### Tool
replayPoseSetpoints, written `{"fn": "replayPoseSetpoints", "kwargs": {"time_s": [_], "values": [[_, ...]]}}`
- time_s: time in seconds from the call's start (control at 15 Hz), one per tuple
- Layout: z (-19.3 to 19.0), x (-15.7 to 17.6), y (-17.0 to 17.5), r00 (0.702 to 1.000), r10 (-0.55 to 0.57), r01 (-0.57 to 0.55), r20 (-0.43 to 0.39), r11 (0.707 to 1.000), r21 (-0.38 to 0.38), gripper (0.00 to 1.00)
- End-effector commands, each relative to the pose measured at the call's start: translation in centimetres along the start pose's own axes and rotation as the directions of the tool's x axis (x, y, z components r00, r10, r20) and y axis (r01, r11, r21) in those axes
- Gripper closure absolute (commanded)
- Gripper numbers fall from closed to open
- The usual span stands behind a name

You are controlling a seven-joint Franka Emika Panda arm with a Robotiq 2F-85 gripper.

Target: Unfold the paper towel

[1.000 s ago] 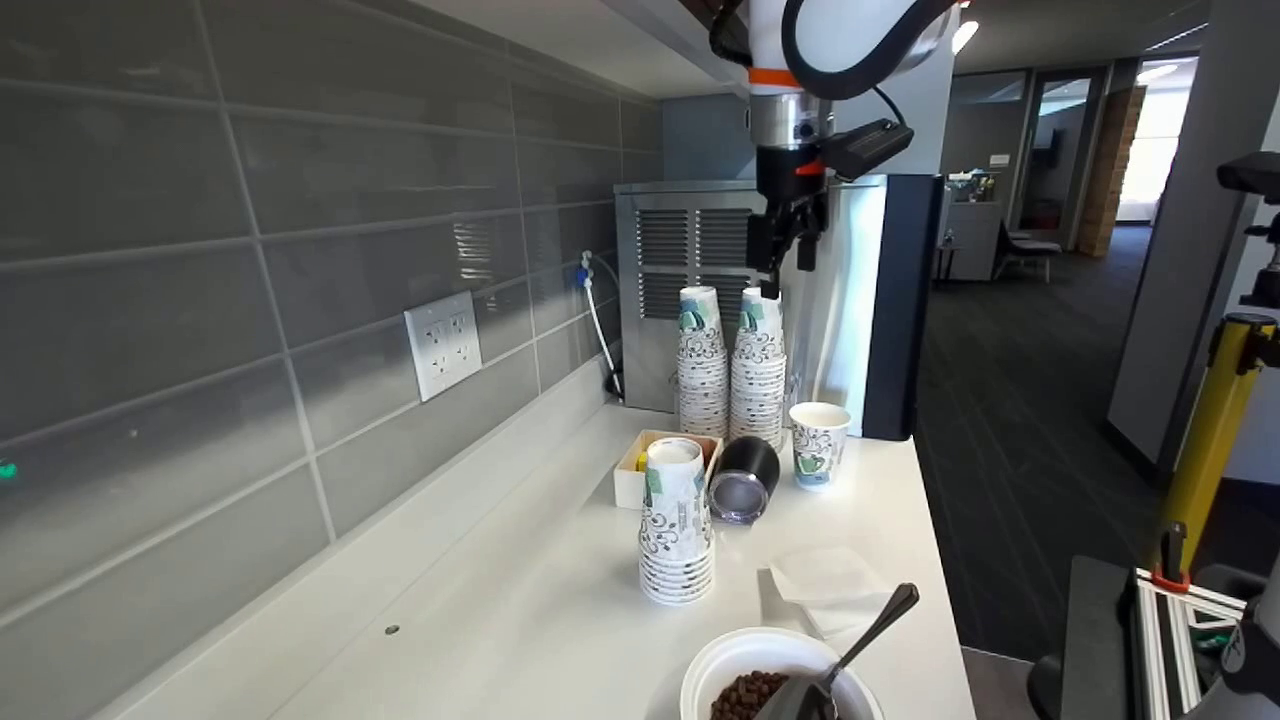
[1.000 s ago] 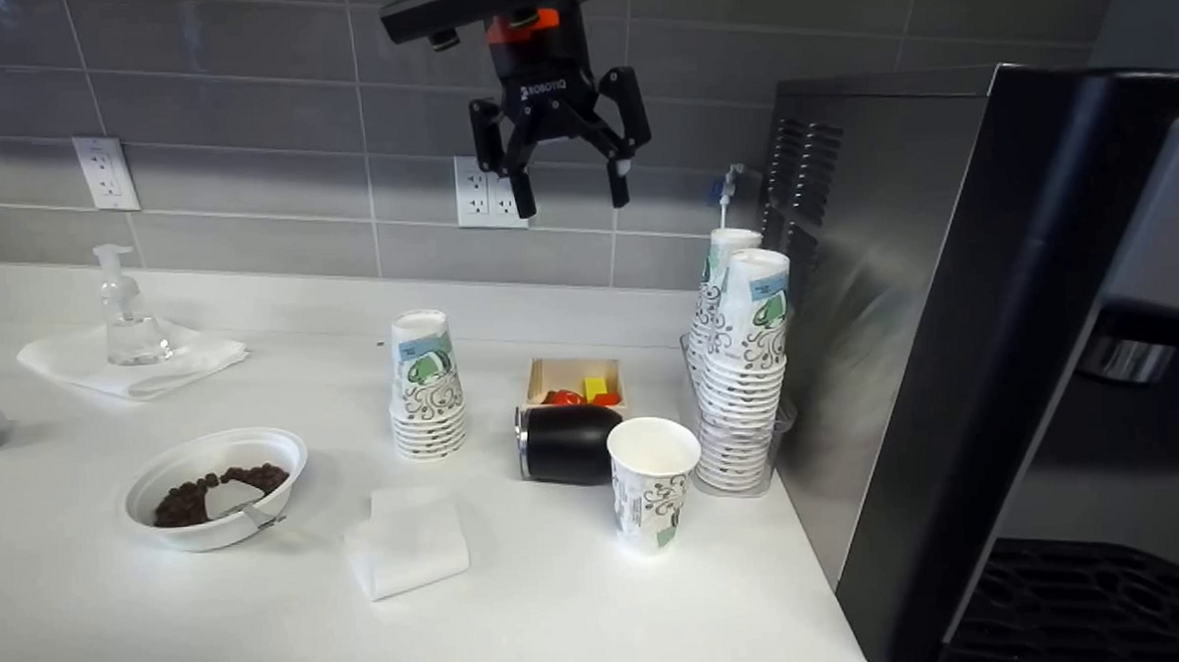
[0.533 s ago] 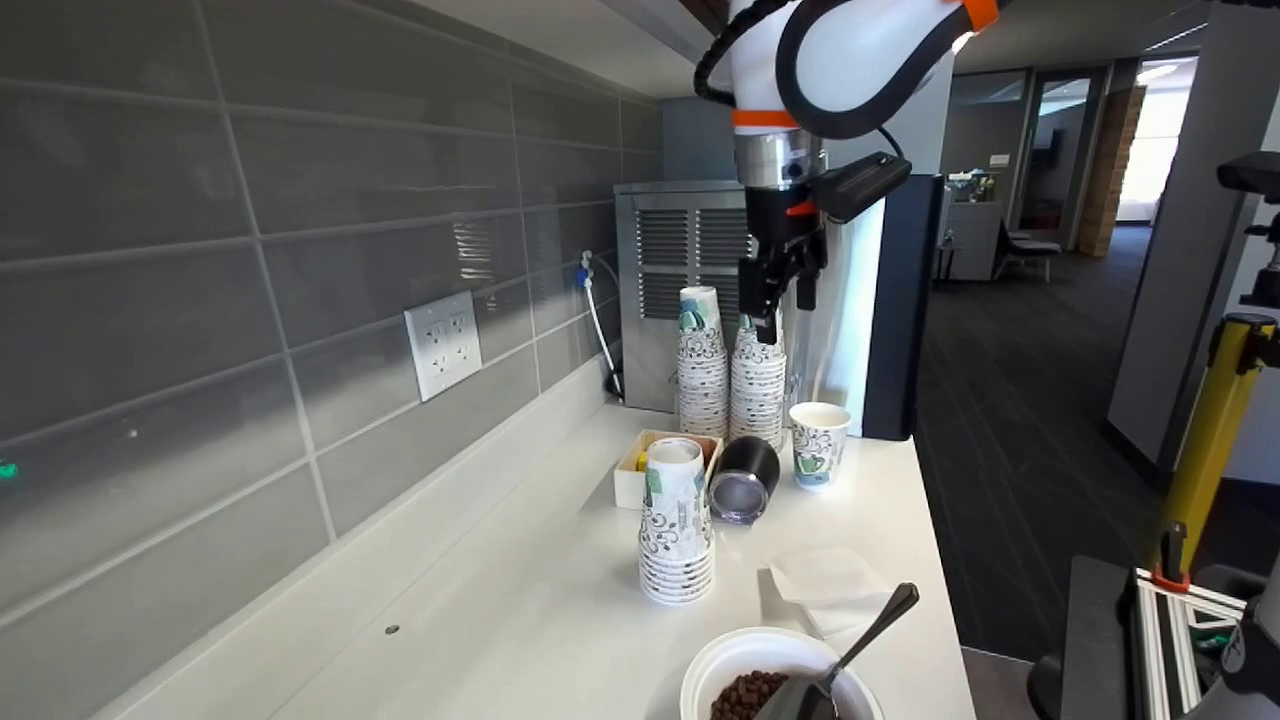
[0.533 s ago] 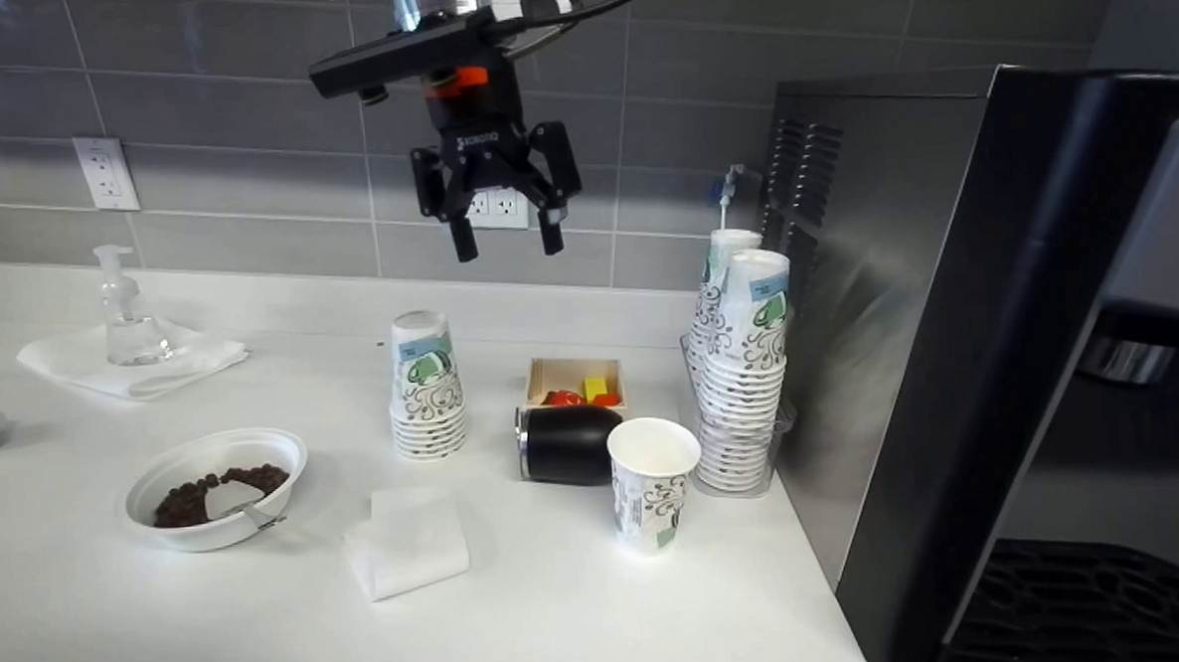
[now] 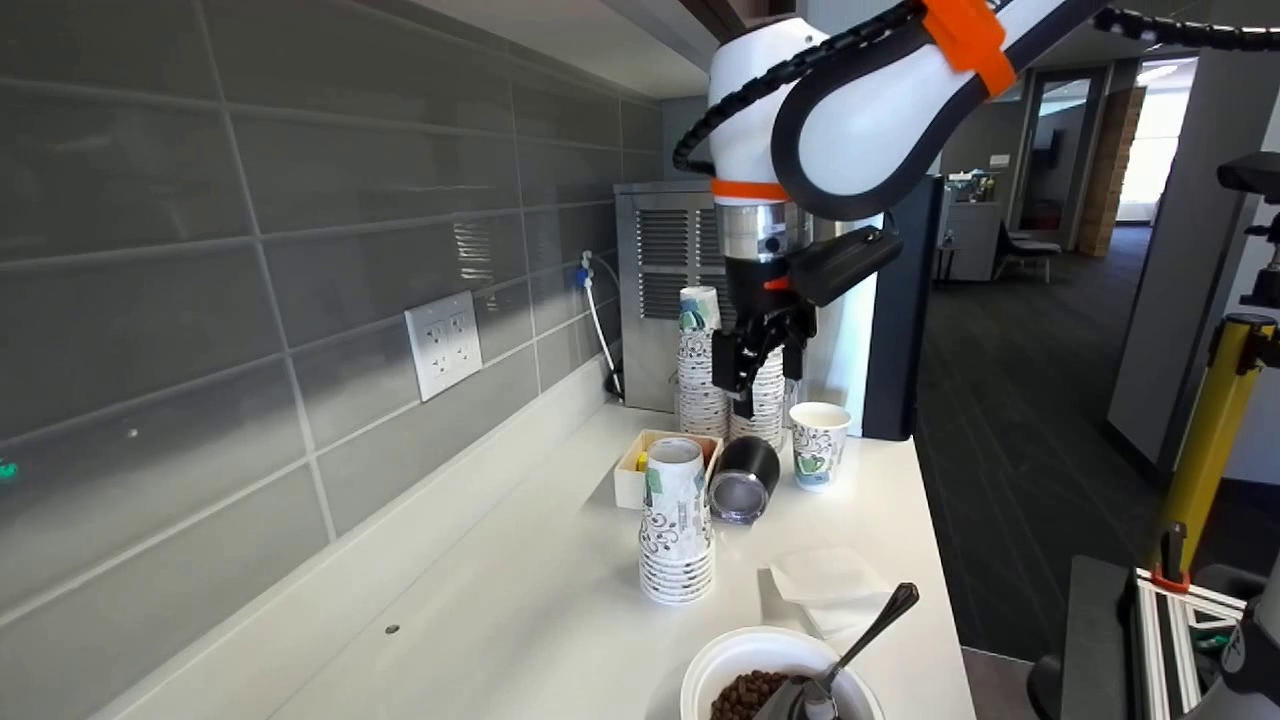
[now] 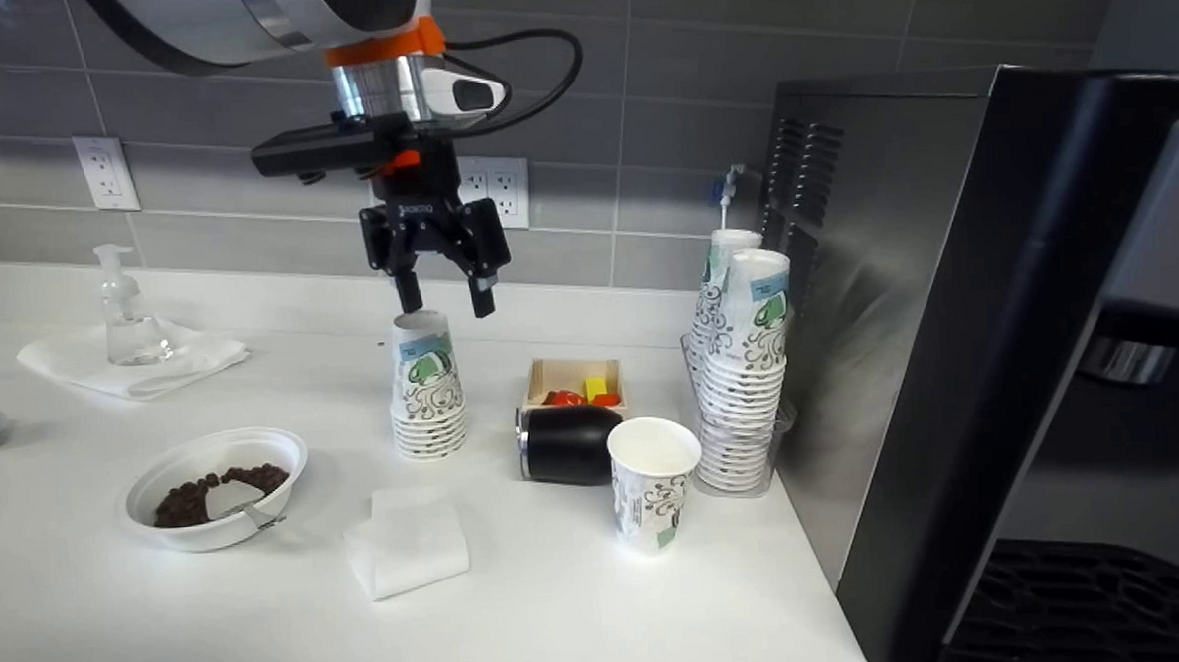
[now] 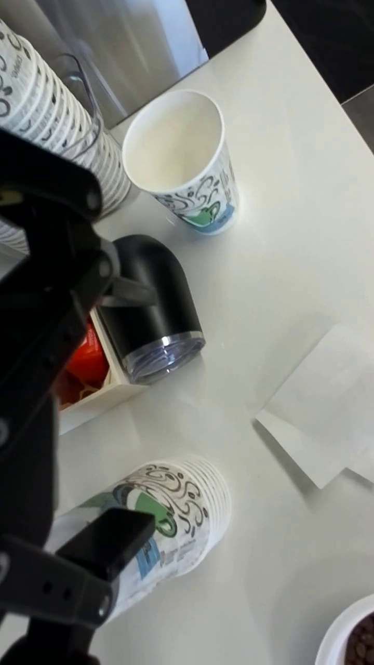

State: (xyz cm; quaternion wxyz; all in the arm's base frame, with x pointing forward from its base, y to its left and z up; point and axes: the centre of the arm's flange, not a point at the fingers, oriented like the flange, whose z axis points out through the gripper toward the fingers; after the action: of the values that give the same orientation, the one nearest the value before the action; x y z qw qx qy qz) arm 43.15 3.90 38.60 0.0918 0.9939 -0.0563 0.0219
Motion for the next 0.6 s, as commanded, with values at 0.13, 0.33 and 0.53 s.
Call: {"fn": "replayPoseSetpoints", "kwargs": {"time_s": [0.13, 0.33, 0.53], "values": [[5.0, -1.0, -2.9, 0.999, 0.023, -0.025, 0.022, 0.997, 0.069, 0.0], [8.0, -1.4, -4.0, 0.997, 0.025, -0.03, 0.076, 0.997, 0.069, 0.0], [10.4, -1.6, -4.6, 0.991, 0.048, -0.054, 0.122, 0.997, 0.047, 0.0]]}}
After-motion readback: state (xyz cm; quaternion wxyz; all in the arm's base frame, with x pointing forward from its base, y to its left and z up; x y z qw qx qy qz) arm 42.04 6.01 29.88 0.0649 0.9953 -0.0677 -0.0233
